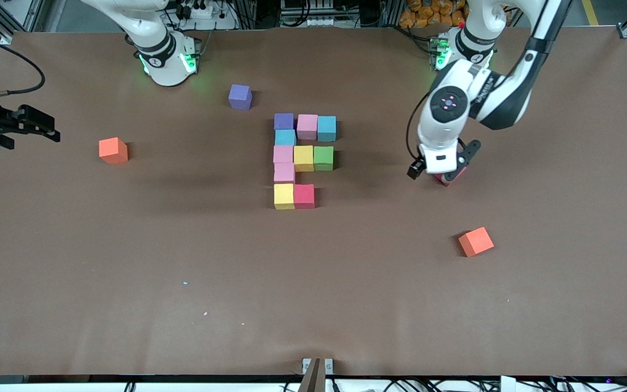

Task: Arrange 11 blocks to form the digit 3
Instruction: 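Move the left gripper over the other loose pink block, then grasp the pink block with the left gripper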

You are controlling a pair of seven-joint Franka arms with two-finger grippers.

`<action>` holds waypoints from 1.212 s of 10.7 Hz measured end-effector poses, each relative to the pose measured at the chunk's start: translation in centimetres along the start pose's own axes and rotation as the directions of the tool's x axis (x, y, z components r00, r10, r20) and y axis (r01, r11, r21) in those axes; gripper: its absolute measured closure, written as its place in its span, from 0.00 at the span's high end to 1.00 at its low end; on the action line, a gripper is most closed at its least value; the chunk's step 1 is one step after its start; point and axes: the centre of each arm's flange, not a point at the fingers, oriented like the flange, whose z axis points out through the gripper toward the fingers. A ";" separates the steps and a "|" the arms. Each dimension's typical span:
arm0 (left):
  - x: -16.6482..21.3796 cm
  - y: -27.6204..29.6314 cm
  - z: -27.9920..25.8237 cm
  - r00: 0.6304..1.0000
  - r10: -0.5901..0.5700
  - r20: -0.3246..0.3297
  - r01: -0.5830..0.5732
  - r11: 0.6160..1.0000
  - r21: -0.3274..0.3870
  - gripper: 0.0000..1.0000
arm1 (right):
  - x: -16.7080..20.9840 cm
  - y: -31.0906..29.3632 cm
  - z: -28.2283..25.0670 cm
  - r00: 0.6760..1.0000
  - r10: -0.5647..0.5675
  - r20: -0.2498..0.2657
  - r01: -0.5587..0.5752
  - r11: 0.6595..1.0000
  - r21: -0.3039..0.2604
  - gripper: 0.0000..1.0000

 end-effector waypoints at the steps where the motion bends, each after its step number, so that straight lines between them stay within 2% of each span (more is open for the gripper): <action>1: 0.8 -0.8 0.9 1.000 0.030 0.009 -0.030 0.999 0.013 1.00 | 0.0 0.0 0.0 1.000 0.000 0.000 0.000 1.000 0.000 1.00; 6: 5.2 -3.9 3.6 0.988 0.152 0.030 -0.152 0.988 -0.009 1.00 | 0.0 0.0 0.0 1.000 0.000 0.000 0.000 1.000 0.000 1.00; 13: 5.1 -6.0 8.7 0.976 0.211 0.059 -0.210 0.977 -0.029 1.00 | 0.0 0.0 0.0 1.000 0.000 0.000 0.000 1.000 0.000 1.00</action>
